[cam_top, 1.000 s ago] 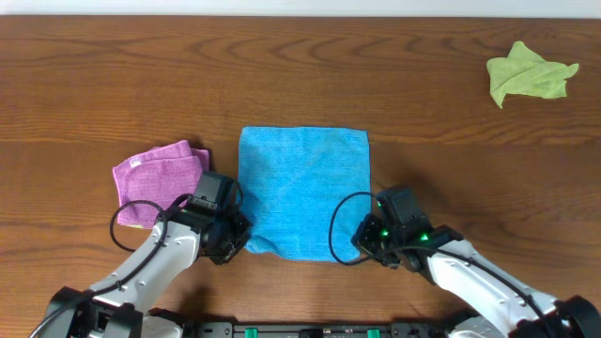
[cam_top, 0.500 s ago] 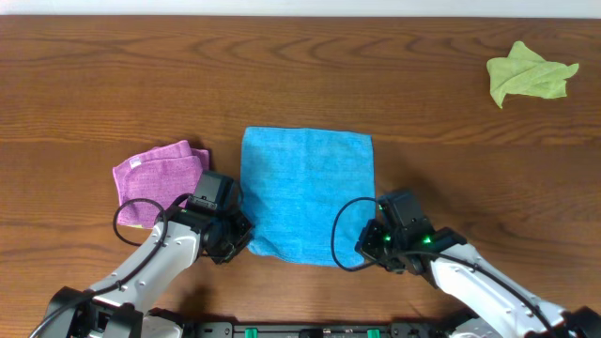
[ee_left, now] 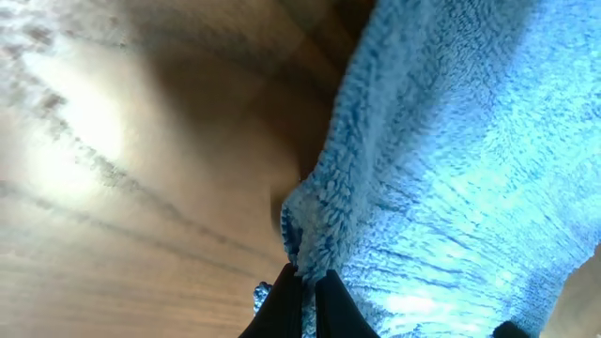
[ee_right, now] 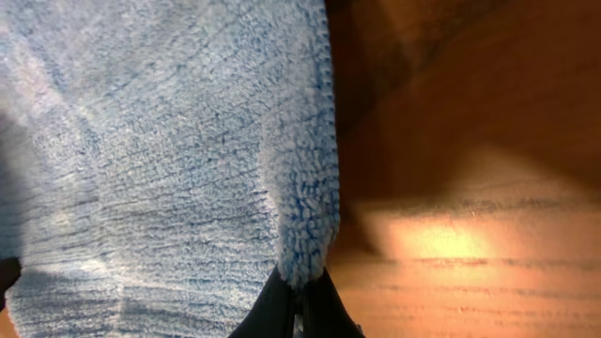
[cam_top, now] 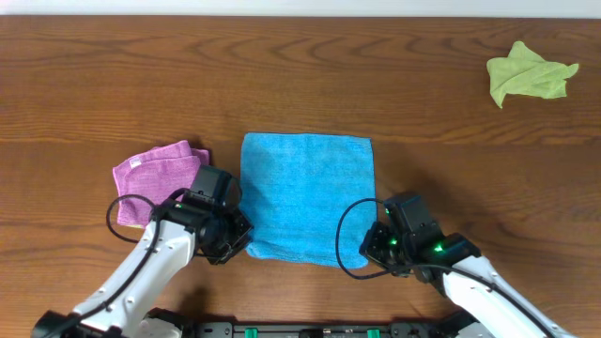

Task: Fold the cloth
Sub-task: 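Grasp the blue towel's bottom left and right corners with both grippers, then lift the bottom edge and fold it up over the top half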

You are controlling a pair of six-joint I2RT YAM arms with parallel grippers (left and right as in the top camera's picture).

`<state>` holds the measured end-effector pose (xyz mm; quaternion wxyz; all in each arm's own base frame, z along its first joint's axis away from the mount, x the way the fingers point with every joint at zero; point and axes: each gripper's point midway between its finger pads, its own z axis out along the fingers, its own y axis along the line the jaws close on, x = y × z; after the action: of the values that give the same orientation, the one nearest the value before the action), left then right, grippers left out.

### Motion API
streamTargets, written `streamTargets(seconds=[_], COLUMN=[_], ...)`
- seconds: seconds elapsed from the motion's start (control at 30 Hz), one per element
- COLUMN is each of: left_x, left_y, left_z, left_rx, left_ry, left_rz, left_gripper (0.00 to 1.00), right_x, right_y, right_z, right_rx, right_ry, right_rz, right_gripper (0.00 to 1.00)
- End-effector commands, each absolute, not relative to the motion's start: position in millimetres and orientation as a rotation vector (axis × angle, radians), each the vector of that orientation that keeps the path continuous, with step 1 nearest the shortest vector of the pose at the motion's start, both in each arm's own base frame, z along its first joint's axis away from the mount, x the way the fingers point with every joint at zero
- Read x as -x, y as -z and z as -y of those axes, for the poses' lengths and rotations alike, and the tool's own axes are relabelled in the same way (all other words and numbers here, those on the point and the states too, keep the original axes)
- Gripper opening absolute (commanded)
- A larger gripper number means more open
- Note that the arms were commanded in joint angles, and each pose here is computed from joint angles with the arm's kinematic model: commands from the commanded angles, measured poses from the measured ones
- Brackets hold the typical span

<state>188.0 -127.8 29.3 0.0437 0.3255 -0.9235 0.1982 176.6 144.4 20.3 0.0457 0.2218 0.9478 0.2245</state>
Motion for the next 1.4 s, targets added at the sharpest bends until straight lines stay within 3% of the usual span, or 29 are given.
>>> streamTargets(seconds=[0.0, 0.33, 0.83, 1.37], left_x=[-194, -193, -243, -292], left_y=[-39, -55, -90, -78], left_z=[128, 127, 122, 123], left_rx=[-0.978, -0.989, -1.047, -1.099], left_ry=[-0.618, -0.629, -0.668, -0.705], left_rz=[2.858, 2.862, 3.052, 3.169], left_gripper=[0.06, 0.06, 0.06, 0.06], right_x=[-191, -208, -246, -282], right_y=[-39, -64, -98, -80], right_z=[-149, -151, -145, -148], right_rx=[-0.585, -0.541, -0.472, -0.458], right_ry=[-0.684, -0.662, -0.574, -0.521], right_rz=[-2.85, -2.803, -2.648, -2.601], right_gripper=[0.01, 0.01, 0.01, 0.01])
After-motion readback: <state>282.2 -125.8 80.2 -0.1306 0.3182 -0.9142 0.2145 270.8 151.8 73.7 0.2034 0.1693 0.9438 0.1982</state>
